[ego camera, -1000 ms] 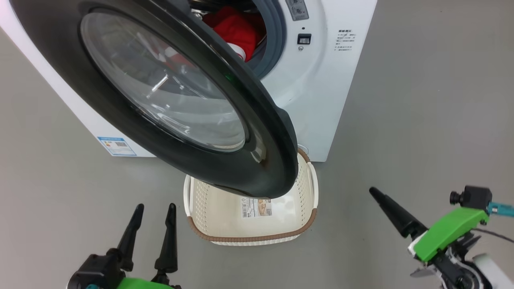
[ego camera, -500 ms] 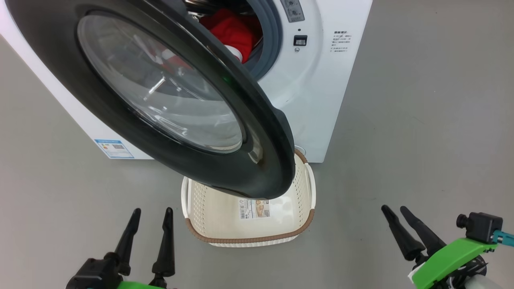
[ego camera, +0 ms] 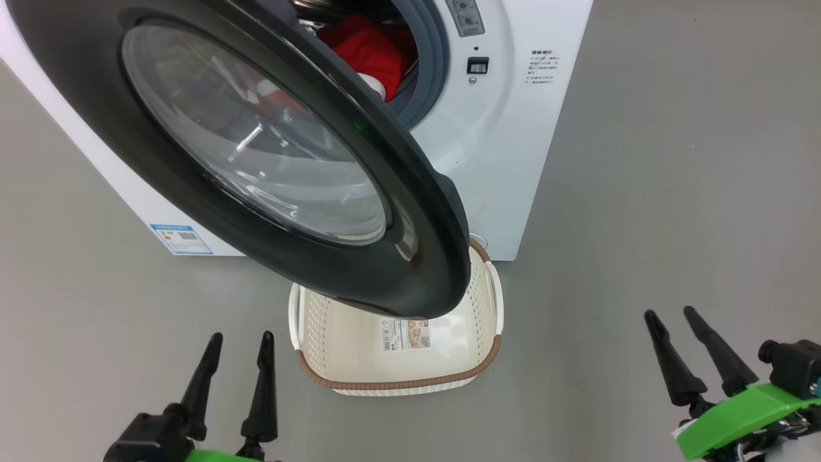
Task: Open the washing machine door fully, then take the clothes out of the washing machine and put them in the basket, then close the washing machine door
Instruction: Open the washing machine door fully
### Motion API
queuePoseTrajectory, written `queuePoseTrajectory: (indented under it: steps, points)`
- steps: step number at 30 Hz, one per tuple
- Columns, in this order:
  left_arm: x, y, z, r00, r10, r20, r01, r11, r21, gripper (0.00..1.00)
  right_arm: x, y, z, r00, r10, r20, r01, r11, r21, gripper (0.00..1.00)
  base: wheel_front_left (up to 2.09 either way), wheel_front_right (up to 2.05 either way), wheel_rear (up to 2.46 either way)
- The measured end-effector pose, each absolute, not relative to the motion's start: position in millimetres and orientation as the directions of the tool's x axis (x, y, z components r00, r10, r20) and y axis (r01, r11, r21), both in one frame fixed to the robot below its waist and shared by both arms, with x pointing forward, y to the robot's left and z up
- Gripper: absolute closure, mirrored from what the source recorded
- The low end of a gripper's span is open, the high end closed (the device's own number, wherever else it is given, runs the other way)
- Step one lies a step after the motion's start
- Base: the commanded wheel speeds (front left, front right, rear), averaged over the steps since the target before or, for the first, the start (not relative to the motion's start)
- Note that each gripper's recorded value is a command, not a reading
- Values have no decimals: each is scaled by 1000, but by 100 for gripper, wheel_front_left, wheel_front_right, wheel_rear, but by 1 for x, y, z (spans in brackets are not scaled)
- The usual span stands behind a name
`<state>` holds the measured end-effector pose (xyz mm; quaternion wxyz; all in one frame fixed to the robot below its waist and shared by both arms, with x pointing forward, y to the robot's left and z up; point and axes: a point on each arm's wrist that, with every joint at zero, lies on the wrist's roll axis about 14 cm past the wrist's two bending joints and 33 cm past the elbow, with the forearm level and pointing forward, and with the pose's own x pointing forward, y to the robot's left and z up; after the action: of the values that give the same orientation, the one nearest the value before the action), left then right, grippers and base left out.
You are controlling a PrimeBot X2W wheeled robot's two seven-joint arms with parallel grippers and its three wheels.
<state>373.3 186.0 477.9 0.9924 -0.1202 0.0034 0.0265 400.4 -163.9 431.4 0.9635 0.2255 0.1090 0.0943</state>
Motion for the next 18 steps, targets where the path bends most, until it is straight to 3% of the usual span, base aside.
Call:
queuePoseTrajectory:
  steps: [11, 18]
  points:
    - [373, 185, 480, 999, 43, -6, -43, 973, -229, 0, 398, -191, 454, 995, 72, -68, -47, 951, 307, 0, 0, 0, 0]
    - [371, 185, 479, 999, 42, -9, -43, 974, -224, 0, 387, -198, 445, 995, 30, -96, -1, 957, 289, 0, 0, 0, 0]
